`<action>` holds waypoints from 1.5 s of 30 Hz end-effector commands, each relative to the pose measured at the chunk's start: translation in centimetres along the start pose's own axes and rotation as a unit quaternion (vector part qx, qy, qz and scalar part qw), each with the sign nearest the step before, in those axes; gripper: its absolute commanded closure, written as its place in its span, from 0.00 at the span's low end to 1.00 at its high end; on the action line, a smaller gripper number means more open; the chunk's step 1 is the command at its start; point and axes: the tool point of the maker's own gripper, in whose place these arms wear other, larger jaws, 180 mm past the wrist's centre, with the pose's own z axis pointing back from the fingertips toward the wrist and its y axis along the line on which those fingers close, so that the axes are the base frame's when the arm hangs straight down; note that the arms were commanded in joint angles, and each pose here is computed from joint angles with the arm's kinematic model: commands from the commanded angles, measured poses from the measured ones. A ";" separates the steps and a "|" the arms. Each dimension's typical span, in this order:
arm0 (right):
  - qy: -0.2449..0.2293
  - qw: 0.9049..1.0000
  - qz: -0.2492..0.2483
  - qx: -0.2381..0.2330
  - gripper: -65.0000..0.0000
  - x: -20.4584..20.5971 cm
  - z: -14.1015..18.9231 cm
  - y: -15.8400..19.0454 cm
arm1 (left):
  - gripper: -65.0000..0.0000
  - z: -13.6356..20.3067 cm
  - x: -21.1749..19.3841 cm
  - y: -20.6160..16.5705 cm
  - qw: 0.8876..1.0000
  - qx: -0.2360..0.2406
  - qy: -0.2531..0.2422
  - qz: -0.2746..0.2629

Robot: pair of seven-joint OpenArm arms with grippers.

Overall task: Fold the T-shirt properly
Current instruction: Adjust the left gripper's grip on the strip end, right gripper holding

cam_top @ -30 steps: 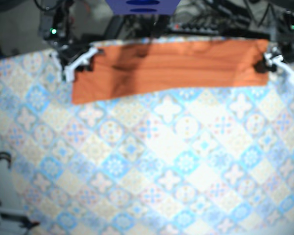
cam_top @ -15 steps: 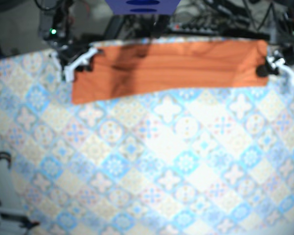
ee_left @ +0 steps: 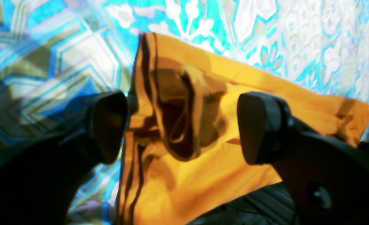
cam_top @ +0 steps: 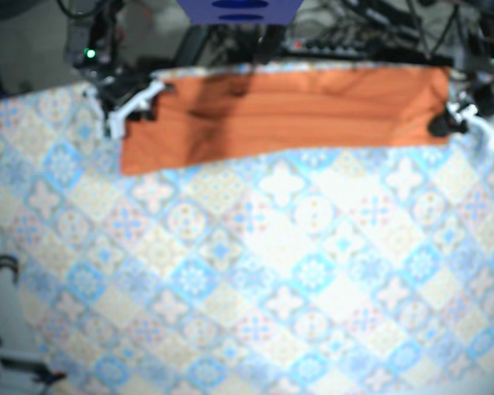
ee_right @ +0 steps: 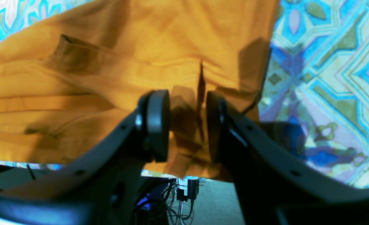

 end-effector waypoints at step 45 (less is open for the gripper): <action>-0.016 1.000 0.002 0.003 0.70 0.8 0.2 0.1 | 0.24 0.4 -7.2 0.3 0.996 0.013 0.086 -0.009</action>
